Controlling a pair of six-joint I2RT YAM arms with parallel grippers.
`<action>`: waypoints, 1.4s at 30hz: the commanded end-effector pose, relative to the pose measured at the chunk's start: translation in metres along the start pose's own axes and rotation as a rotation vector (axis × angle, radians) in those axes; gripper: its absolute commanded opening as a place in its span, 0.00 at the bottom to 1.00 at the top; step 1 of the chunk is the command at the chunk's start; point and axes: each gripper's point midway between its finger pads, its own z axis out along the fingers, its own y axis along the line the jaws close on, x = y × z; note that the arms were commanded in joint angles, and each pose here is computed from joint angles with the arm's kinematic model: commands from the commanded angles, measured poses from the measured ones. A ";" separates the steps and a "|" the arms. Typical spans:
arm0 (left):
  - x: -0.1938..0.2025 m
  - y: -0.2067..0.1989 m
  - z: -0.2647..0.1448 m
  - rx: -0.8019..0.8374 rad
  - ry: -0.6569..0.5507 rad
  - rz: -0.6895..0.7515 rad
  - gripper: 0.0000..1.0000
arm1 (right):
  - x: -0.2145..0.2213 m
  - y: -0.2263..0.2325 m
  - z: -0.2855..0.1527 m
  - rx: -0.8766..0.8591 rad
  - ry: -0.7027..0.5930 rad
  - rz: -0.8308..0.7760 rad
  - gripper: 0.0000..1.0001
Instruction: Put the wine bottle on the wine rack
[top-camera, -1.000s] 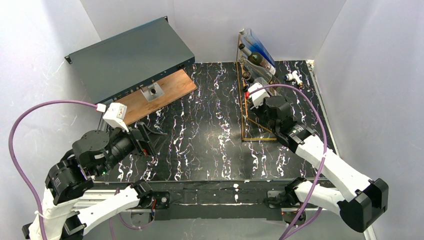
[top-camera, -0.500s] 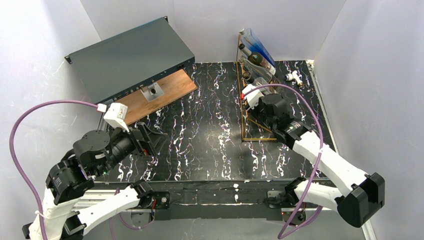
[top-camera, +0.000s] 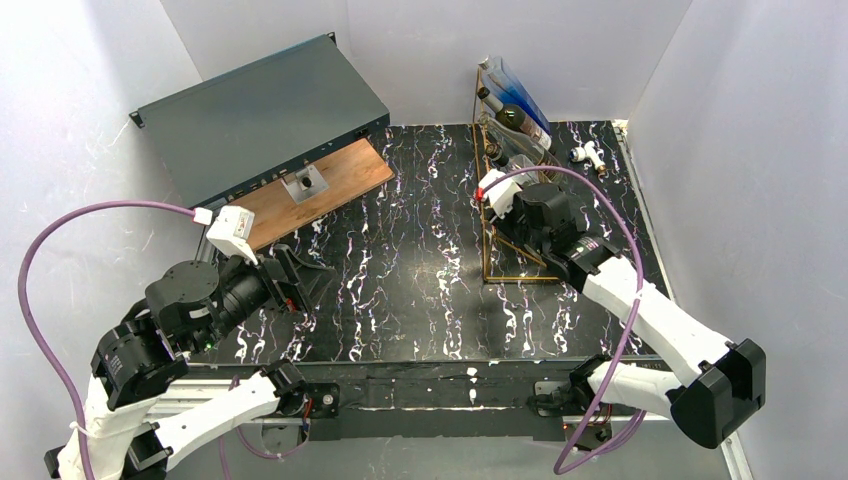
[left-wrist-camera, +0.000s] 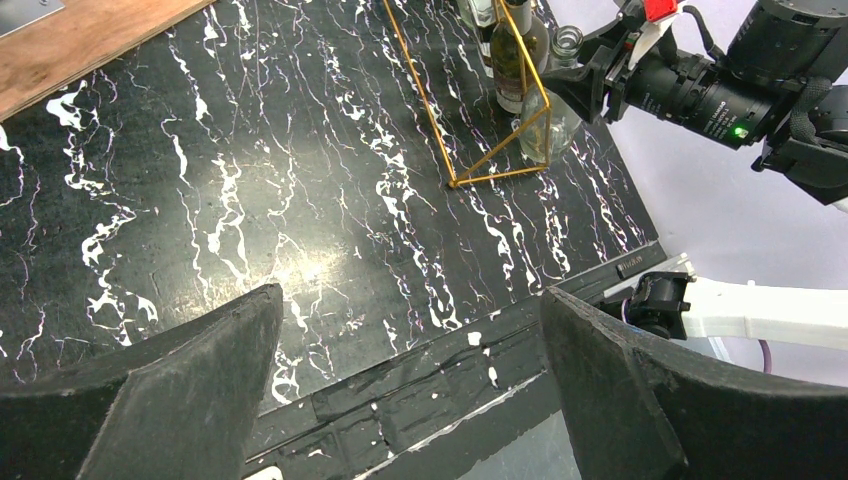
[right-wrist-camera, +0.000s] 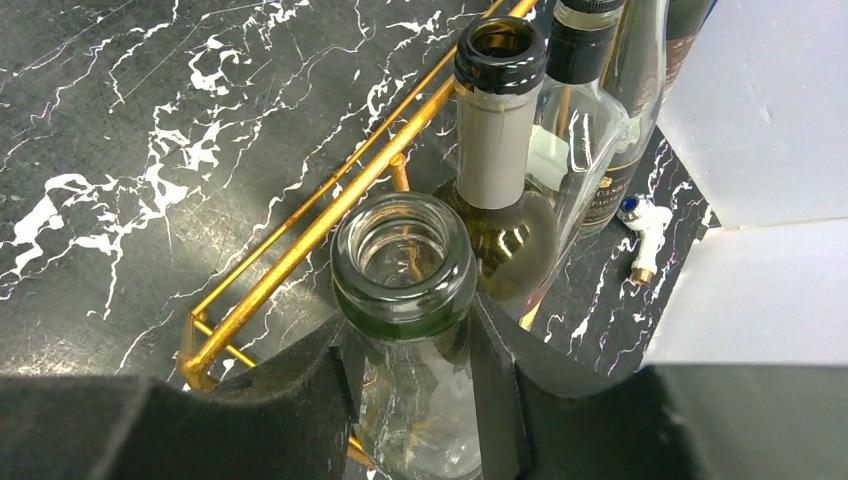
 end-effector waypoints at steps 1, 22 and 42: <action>0.000 0.003 0.001 -0.015 -0.004 0.010 0.99 | -0.034 0.006 -0.005 -0.060 -0.105 0.106 0.35; 0.000 0.004 0.003 -0.021 -0.003 0.012 0.99 | -0.026 0.022 0.006 -0.150 -0.030 0.053 0.53; -0.004 0.002 0.007 -0.034 0.000 0.033 0.99 | -0.055 -0.029 -0.058 -0.011 -0.051 0.123 0.92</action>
